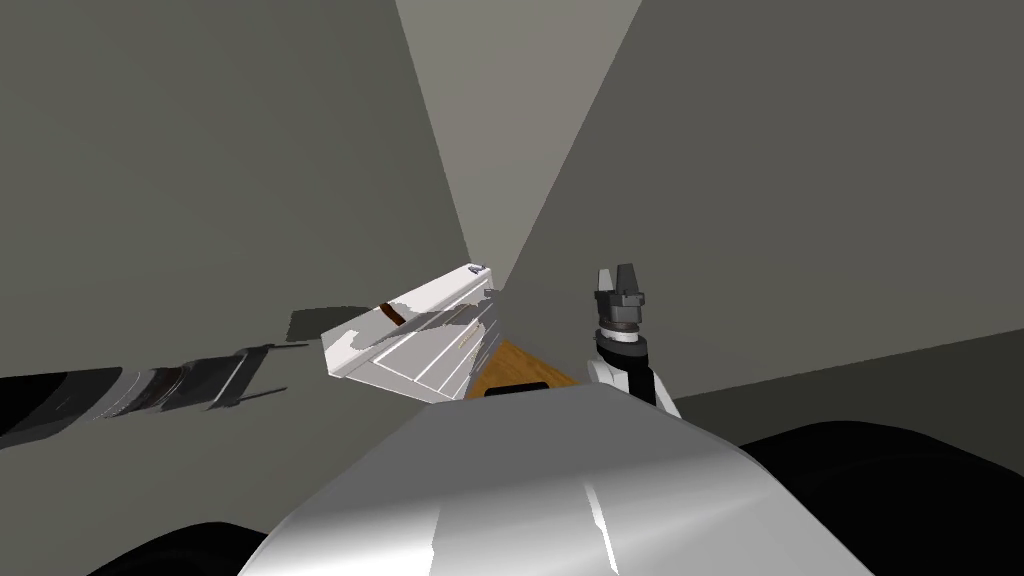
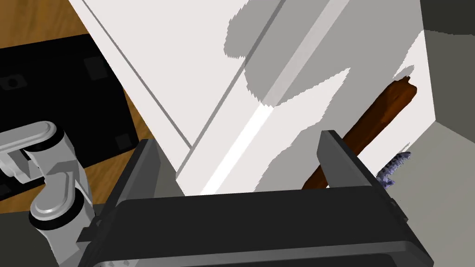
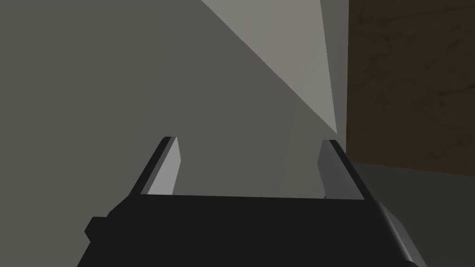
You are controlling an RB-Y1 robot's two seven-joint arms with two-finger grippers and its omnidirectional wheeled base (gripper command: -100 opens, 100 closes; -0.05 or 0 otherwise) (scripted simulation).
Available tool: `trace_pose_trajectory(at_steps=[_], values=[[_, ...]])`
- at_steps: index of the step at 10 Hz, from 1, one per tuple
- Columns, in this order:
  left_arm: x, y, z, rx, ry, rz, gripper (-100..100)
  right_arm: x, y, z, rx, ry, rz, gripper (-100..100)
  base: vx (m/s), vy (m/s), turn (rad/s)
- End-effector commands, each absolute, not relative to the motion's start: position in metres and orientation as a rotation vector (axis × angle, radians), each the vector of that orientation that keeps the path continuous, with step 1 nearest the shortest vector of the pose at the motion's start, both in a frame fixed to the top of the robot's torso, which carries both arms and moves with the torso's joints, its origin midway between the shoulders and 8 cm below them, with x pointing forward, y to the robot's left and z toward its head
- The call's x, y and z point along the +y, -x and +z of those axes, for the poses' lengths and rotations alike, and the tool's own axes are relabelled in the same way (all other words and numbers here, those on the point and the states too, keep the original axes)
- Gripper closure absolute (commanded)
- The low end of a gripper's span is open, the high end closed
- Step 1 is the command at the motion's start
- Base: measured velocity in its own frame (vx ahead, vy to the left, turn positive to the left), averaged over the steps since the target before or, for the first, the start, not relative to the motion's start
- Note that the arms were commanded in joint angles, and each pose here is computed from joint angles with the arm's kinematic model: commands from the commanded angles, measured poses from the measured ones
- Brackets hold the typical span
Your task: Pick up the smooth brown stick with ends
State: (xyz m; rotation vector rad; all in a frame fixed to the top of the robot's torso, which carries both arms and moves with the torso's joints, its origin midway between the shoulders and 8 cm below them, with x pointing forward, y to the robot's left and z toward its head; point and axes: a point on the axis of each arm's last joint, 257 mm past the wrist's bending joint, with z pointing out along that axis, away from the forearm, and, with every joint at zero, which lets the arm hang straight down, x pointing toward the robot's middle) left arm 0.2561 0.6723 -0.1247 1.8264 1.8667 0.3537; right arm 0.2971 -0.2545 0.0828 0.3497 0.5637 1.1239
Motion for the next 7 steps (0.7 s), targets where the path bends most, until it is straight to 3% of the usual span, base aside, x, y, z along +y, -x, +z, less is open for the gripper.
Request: trace_pose_trajectory(at_steps=[1, 4, 5, 7], values=[[0.681, -0.252, -0.119, 1.874, -1.918, 0.352, -100, -0.255, -0.297, 0.083, 0.564, -0.350, 1.124, 0, -0.010, -0.027, -0.259], [0.683, -0.264, -0.108, 1.856, -2.045, 0.346, -100, -0.254, -0.297, 0.083, 0.564, -0.350, 1.124, 0, -0.006, -0.018, -0.209], [0.683, -0.264, -0.108, 1.856, -2.046, 0.346, -100, -0.255, -0.297, 0.083, 0.564, -0.350, 1.124, 0, 0.003, -0.005, 0.010], [0.692, -0.258, -0.103, 1.870, -2.185, 0.310, -100, -0.254, -0.297, 0.083, 0.564, -0.350, 1.124, 0, 0.008, -0.029, -0.341]])
